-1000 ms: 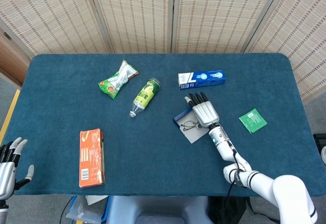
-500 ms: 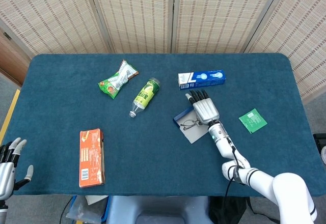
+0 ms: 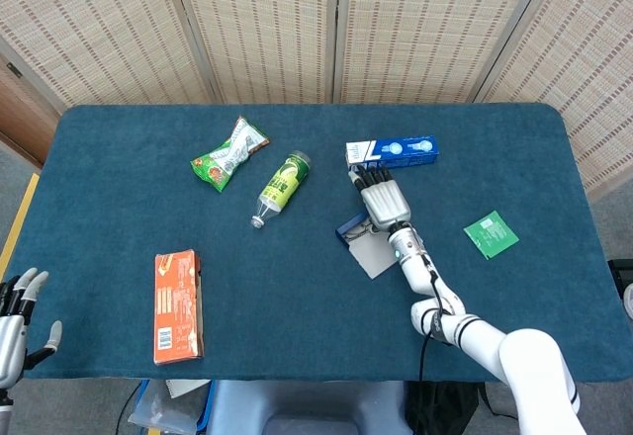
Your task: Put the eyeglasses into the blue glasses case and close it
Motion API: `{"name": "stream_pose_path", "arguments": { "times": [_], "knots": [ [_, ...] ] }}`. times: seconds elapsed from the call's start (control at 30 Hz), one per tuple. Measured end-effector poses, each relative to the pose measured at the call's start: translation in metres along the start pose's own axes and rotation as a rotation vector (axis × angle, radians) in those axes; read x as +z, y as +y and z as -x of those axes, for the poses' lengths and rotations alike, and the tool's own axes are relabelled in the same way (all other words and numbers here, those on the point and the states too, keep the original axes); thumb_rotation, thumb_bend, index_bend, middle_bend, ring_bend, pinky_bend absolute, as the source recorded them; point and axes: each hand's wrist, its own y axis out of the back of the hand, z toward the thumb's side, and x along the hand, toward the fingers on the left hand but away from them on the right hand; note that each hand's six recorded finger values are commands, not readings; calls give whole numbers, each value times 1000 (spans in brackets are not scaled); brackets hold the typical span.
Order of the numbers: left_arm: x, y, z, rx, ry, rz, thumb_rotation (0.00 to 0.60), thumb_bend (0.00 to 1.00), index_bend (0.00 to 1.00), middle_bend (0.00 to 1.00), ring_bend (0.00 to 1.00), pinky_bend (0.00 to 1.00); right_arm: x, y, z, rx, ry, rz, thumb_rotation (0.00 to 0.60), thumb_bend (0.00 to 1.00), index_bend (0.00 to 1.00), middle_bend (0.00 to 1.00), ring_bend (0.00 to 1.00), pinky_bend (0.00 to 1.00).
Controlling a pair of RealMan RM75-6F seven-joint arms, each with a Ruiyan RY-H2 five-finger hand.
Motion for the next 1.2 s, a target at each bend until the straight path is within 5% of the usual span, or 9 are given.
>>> {"name": "stream_pose_path", "arguments": {
  "times": [1.2],
  "knots": [
    [2,0,0,3,-9,3,600,425,83,0,0,0,-5,4,-14,1,38,24,600,0,0,0,0,0]
  ]
}}
